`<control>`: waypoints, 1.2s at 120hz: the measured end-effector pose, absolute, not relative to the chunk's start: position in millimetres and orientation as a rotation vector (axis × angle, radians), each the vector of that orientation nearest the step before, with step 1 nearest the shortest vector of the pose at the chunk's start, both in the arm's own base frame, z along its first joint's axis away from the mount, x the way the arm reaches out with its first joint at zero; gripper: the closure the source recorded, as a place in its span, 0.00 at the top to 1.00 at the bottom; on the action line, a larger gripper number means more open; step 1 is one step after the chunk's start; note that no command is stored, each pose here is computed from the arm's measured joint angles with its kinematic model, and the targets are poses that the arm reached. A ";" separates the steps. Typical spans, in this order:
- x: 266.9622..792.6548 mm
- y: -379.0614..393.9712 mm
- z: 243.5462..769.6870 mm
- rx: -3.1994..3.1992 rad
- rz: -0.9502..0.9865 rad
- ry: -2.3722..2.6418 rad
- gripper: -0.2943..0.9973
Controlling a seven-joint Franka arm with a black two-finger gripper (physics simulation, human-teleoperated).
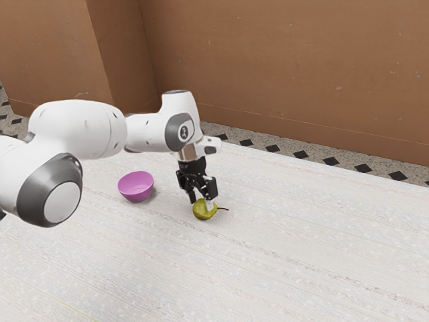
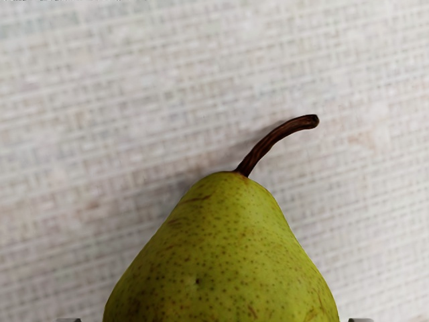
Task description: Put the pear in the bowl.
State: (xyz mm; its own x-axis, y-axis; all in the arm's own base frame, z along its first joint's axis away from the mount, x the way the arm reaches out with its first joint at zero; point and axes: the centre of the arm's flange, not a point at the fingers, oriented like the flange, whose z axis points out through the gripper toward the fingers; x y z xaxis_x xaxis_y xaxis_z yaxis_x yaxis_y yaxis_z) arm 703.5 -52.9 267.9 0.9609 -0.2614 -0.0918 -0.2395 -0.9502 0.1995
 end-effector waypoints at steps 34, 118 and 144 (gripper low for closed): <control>701.7 -52.0 252.4 2.913 -0.150 -0.322 0.64; 703.3 -50.0 255.9 2.931 -0.122 -0.307 0.46; 706.4 -40.7 286.1 2.958 -0.059 -0.291 0.36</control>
